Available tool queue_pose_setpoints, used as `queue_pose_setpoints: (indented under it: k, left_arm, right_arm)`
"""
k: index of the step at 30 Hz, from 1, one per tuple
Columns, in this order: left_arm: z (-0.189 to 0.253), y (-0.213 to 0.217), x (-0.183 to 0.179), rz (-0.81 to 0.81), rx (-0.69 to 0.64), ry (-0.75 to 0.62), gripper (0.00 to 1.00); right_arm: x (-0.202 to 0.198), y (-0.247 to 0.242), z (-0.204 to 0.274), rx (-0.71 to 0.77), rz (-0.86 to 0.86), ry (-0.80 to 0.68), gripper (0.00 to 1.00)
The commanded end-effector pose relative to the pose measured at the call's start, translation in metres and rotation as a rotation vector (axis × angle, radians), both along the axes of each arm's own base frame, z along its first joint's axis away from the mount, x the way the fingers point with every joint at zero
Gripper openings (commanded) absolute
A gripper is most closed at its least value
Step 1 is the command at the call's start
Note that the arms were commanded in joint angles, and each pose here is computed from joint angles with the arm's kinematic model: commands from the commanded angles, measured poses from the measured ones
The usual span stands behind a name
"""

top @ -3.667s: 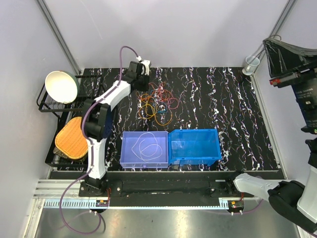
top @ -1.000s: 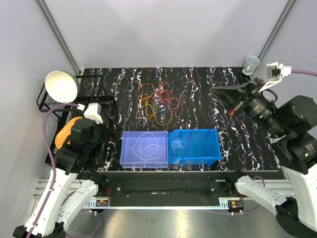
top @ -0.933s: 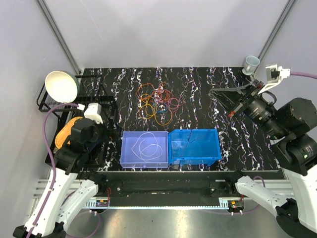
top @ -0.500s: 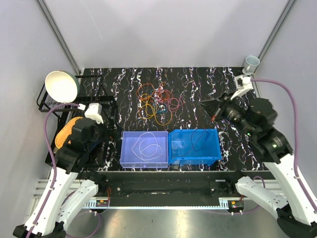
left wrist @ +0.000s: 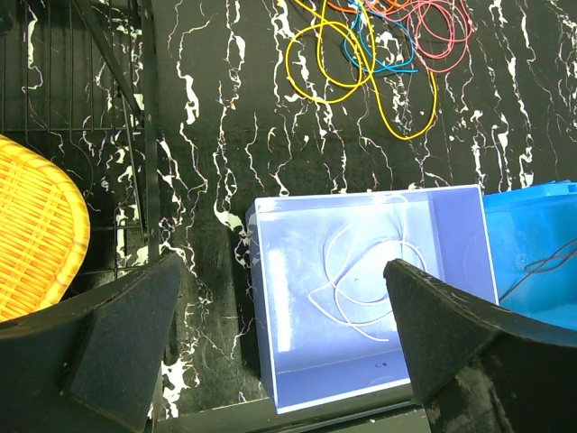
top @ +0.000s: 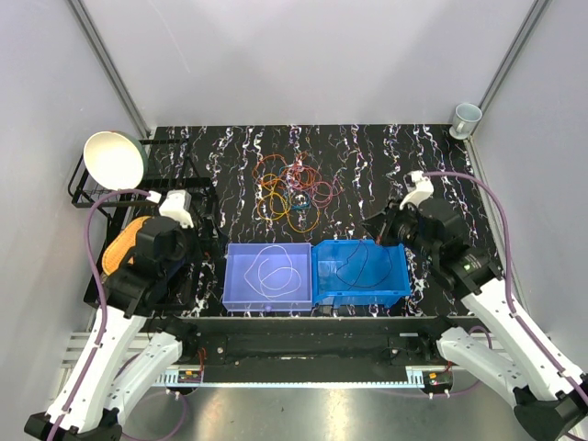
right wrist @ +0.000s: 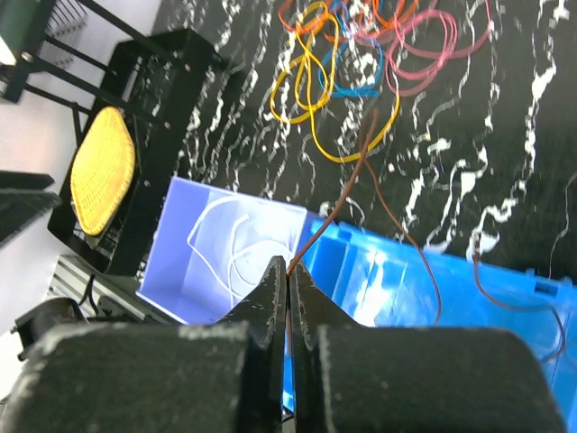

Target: Untangle the cables

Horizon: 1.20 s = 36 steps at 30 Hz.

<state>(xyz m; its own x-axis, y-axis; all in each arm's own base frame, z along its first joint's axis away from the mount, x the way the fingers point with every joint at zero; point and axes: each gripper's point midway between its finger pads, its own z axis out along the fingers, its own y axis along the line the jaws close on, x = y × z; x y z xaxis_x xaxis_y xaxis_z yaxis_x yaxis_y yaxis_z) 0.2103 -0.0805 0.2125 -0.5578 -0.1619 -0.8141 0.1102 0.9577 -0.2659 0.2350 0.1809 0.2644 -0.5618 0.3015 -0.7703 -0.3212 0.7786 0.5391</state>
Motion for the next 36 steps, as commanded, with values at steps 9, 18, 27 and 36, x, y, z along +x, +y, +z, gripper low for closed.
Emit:
queue_pose_setpoints:
  k: [9, 18, 27, 36]
  left_arm:
    - [0.007, -0.002, 0.01, 0.003, -0.004, -0.039, 0.99]
    - [0.009, -0.001, 0.008, 0.005, -0.004, -0.048, 0.99]
    - [0.011, 0.0, 0.008, 0.009, -0.006, -0.057, 0.99]
    - [0.009, 0.0, 0.008, 0.009, -0.003, -0.051, 0.99]
  right_arm:
    - [-0.043, -0.006, 0.002, 0.071, 0.064, 0.022, 0.0]
    - [-0.077, -0.038, 0.003, 0.03, -0.003, 0.075, 0.0]
    - [-0.087, -0.051, -0.031, 0.021, -0.098, 0.226, 0.0]
    - [-0.046, -0.043, -0.07, 0.0, -0.233, 0.328, 0.0]
